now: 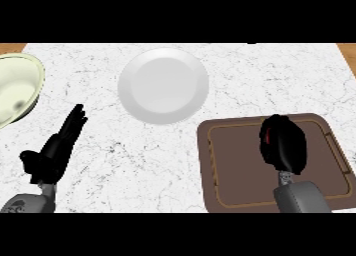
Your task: Pick the pear from the tray and place it in the plate
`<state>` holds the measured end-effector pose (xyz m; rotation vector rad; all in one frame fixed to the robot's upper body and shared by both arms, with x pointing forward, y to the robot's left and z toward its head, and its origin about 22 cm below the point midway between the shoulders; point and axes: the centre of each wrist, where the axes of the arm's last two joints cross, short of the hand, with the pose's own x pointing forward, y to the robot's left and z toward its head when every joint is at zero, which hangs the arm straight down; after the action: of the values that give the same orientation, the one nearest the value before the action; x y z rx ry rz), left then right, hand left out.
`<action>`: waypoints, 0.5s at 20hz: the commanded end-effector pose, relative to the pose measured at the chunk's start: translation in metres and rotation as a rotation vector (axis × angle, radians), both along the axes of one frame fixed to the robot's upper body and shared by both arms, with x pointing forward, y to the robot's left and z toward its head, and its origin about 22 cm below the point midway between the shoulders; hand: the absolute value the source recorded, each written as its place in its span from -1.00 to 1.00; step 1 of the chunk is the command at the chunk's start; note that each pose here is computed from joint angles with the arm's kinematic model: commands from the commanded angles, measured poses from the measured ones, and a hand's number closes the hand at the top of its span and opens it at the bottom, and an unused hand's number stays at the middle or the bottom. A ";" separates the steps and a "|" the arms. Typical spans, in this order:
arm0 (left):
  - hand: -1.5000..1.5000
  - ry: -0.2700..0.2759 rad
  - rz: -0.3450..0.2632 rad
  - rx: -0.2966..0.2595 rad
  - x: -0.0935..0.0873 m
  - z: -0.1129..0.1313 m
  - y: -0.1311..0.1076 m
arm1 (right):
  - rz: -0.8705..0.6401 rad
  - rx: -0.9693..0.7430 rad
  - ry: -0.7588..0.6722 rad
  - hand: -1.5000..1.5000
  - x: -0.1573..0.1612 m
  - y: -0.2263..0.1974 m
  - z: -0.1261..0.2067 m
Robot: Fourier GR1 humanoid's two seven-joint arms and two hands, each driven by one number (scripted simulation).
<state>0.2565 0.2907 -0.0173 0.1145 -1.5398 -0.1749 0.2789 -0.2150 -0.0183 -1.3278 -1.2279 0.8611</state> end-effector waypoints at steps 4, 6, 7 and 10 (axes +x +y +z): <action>0.00 0.017 0.026 0.015 -0.005 -0.011 -0.002 | 0.351 0.223 0.122 1.00 0.043 -0.047 0.062; 0.00 0.013 0.051 0.013 0.002 0.003 0.006 | 0.394 0.202 0.084 1.00 0.056 -0.076 0.095; 0.00 0.009 0.045 0.023 -0.012 0.000 0.018 | 0.398 0.211 0.090 1.00 0.058 -0.065 0.093; 0.00 0.032 0.033 -0.004 -0.016 -0.008 0.012 | 0.430 0.229 0.016 1.00 0.058 -0.072 0.101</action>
<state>0.2503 0.3004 -0.0232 0.1483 -1.5191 -0.1524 0.3307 -0.2732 0.0651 -0.9301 -1.4822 0.9950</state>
